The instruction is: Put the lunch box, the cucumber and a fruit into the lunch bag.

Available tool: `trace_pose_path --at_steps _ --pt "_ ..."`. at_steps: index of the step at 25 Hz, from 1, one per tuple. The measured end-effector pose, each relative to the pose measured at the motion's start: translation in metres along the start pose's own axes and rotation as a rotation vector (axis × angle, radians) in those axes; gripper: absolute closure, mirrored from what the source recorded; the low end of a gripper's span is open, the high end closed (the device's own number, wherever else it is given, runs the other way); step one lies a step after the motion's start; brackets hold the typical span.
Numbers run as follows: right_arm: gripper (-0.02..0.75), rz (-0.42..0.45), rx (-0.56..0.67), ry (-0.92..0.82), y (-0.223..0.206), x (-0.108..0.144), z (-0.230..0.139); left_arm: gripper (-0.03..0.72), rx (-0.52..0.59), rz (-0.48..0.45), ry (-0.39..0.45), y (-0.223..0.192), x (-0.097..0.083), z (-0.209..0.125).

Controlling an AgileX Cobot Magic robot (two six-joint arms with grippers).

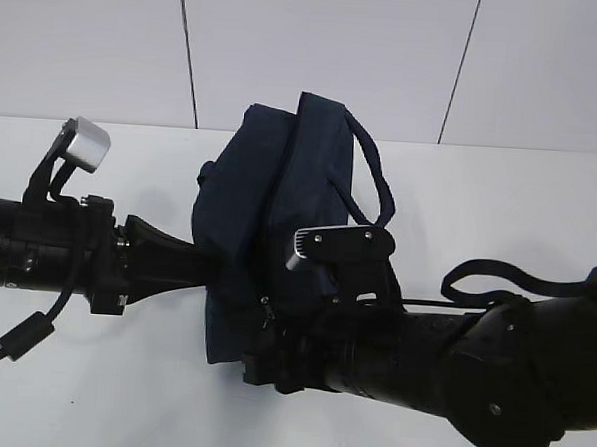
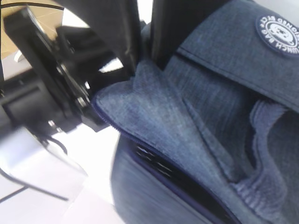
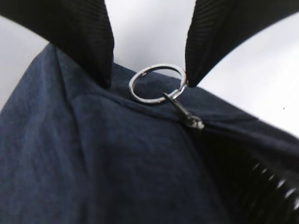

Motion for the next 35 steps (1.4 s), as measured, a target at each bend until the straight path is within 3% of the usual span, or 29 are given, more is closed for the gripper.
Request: trace_pose_path --at_steps 12,16,21,23,26,32,35 --pt "0.35 -0.004 -0.012 -0.009 -0.001 -0.002 0.005 0.679 0.0 0.002 0.001 0.0 0.0 0.0" --pt "0.445 -0.003 -0.014 -0.009 -0.001 -0.002 0.005 0.679 0.001 0.003 0.001 0.0 0.0 0.0" --pt "0.477 -0.003 -0.014 -0.009 -0.001 -0.002 0.005 0.679 0.001 0.003 0.001 0.0 0.0 0.0" --pt "0.554 -0.001 -0.017 -0.009 -0.001 -0.001 0.006 0.679 0.001 0.003 0.001 0.0 0.0 0.0" --pt "0.591 0.003 -0.025 -0.007 -0.001 -0.001 0.007 0.679 0.001 0.004 0.001 0.0 0.0 0.0" --pt "0.598 -0.011 0.013 0.0 0.0 -0.001 0.005 0.679 0.003 0.006 0.001 0.0 0.001 0.0" --pt "0.528 -0.038 0.084 0.0 0.01 -0.001 0.003 0.679 0.004 0.006 0.001 0.0 0.001 0.0"
Point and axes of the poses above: a point on each arm's last joint axis where the gripper is mounted, y pointing back along that axis away from the gripper, x along the wrist's bending axis when the last joint is at zero, z = x × y, the point moved 1 cm from there along -y, pointing out along that axis toward the gripper, and after that the axes turned 9 degrees about -y, right-handed, at the moved point
